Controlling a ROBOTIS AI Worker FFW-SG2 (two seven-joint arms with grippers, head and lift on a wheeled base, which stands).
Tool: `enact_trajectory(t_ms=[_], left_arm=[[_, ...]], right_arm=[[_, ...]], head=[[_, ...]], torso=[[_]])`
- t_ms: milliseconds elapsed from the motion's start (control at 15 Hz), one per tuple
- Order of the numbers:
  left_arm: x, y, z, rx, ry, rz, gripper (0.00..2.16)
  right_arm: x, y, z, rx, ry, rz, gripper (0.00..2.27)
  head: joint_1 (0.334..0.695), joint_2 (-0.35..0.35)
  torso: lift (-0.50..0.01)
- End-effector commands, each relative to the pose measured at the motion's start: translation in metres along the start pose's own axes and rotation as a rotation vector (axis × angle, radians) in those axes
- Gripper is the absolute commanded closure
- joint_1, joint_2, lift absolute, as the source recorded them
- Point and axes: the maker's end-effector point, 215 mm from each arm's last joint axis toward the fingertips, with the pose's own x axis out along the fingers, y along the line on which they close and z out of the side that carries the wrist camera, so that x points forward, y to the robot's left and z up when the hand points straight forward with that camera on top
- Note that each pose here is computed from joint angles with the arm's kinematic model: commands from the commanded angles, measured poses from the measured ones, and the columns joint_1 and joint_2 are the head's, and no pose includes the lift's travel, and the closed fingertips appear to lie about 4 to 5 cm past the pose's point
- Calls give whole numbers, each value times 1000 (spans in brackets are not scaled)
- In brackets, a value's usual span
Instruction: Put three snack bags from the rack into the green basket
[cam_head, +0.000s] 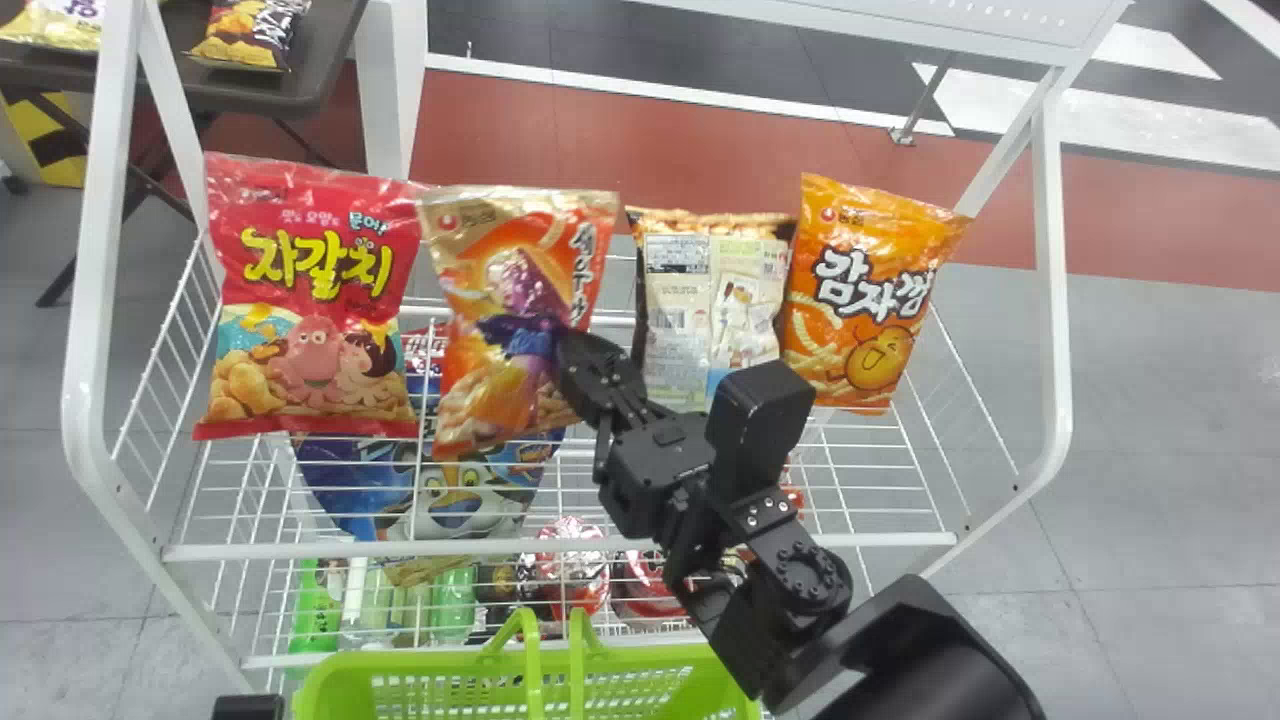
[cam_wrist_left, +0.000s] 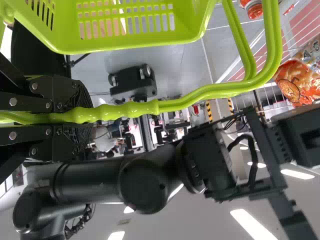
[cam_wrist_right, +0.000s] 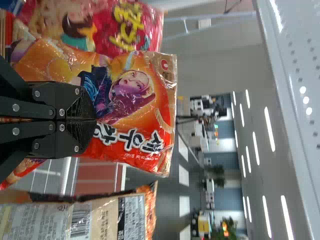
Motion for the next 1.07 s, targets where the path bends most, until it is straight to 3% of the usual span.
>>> enact_trajectory(t_ms=[0, 467, 867, 1000], left_arm=[[0, 0, 1, 1, -1, 1, 2071], [-2, 3, 4, 4, -4, 6, 2071], [-11, 9, 17, 12, -42, 18, 2074], [-13, 12, 20, 10, -54, 22, 2071]], right_arm=[[-12, 15, 2, 1, 26, 64, 1986], [-62, 19, 6, 12, 129, 141, 1986], [-119, -29, 3, -29, 305, 133, 1986], [-134, -43, -4, -54, 367, 116, 1986]], head=[[695, -237], [695, -235], [695, -350], [695, -350]], torso=[[0], [0], [0], [0]])
